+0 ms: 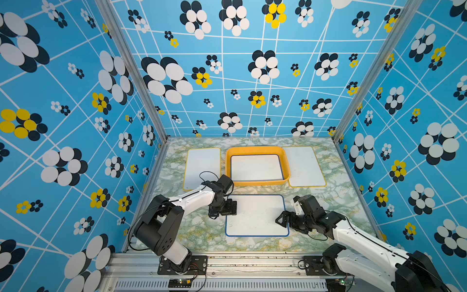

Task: Put the whiteboard into the storage box
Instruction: Pick up the whiteboard at the center of the board.

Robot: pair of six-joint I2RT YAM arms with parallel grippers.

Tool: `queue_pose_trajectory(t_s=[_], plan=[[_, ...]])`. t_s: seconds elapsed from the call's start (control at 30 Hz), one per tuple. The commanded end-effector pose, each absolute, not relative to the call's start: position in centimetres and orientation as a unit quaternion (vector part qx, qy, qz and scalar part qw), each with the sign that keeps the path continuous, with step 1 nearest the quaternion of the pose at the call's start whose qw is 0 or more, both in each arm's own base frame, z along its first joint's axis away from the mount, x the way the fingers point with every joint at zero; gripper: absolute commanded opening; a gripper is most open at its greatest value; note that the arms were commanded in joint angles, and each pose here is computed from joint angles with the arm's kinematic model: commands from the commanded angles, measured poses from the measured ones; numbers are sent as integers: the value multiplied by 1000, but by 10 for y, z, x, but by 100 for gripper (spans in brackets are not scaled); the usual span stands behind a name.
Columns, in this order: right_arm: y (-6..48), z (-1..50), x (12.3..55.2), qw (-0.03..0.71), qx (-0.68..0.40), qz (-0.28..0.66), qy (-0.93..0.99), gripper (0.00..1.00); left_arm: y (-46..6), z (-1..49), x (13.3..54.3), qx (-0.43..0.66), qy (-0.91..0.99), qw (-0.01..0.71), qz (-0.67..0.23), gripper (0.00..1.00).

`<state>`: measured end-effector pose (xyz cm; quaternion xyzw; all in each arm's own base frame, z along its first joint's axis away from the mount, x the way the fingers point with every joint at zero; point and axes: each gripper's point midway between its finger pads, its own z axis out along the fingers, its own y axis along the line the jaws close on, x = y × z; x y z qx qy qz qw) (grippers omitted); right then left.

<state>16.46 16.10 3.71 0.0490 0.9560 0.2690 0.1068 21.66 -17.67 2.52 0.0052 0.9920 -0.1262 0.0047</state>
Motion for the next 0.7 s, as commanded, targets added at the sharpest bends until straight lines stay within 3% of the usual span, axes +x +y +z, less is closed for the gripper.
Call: queue_pose_trajectory(t_s=[0.0, 0.5, 0.67], plan=[[127, 6, 131, 38, 45, 170, 984, 99, -166, 18, 200, 8, 995, -14, -102, 99], [149, -4, 153, 27, 0, 183, 983, 99, -191, 10, 171, -35, 997, -20, -64, 100], [157, -12, 147, 16, 1, 211, 977, 99, -215, -2, 168, -45, 992, -31, -112, 99]])
